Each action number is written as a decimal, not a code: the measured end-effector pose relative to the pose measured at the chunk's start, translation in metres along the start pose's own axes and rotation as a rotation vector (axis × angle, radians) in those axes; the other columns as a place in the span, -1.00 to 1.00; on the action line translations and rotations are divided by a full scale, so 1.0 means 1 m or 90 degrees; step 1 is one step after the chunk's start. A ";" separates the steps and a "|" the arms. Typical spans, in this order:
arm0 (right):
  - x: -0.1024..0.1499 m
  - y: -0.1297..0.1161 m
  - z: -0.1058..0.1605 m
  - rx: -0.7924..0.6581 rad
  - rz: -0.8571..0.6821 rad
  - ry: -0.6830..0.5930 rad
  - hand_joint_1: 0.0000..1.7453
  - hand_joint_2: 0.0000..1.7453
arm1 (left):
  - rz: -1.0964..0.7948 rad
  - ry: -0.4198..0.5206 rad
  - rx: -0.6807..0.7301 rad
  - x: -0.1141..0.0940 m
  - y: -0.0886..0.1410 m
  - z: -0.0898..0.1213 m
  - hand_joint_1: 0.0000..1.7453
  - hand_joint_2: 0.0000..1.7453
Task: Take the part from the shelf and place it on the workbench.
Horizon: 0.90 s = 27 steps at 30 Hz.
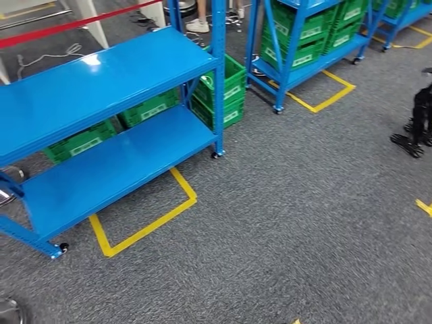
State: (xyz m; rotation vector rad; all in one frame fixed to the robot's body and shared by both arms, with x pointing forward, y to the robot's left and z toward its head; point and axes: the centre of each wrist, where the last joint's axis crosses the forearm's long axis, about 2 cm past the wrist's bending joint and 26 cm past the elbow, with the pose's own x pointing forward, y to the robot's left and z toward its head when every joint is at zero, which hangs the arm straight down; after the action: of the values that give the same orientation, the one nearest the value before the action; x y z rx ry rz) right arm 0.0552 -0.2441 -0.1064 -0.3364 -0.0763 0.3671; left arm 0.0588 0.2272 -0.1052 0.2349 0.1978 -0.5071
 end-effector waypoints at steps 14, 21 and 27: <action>0.000 -0.002 -0.001 -0.002 0.000 0.000 -1.00 1.00 | 0.003 0.001 -0.008 -0.001 0.000 0.000 -1.00 -1.00; 0.003 -0.004 -0.001 -0.006 -0.001 -0.003 -1.00 1.00 | 0.002 -0.001 -0.004 0.001 0.002 0.000 -1.00 -1.00; 0.000 -0.002 -0.001 -0.006 -0.001 -0.001 -1.00 1.00 | 0.002 -0.001 -0.003 0.001 0.001 0.000 -1.00 -1.00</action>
State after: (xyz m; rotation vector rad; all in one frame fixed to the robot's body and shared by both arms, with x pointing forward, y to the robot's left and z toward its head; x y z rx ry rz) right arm 0.0562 -0.2465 -0.1064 -0.3452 -0.0793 0.3654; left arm 0.0600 0.2281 -0.1051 0.2300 0.1975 -0.5037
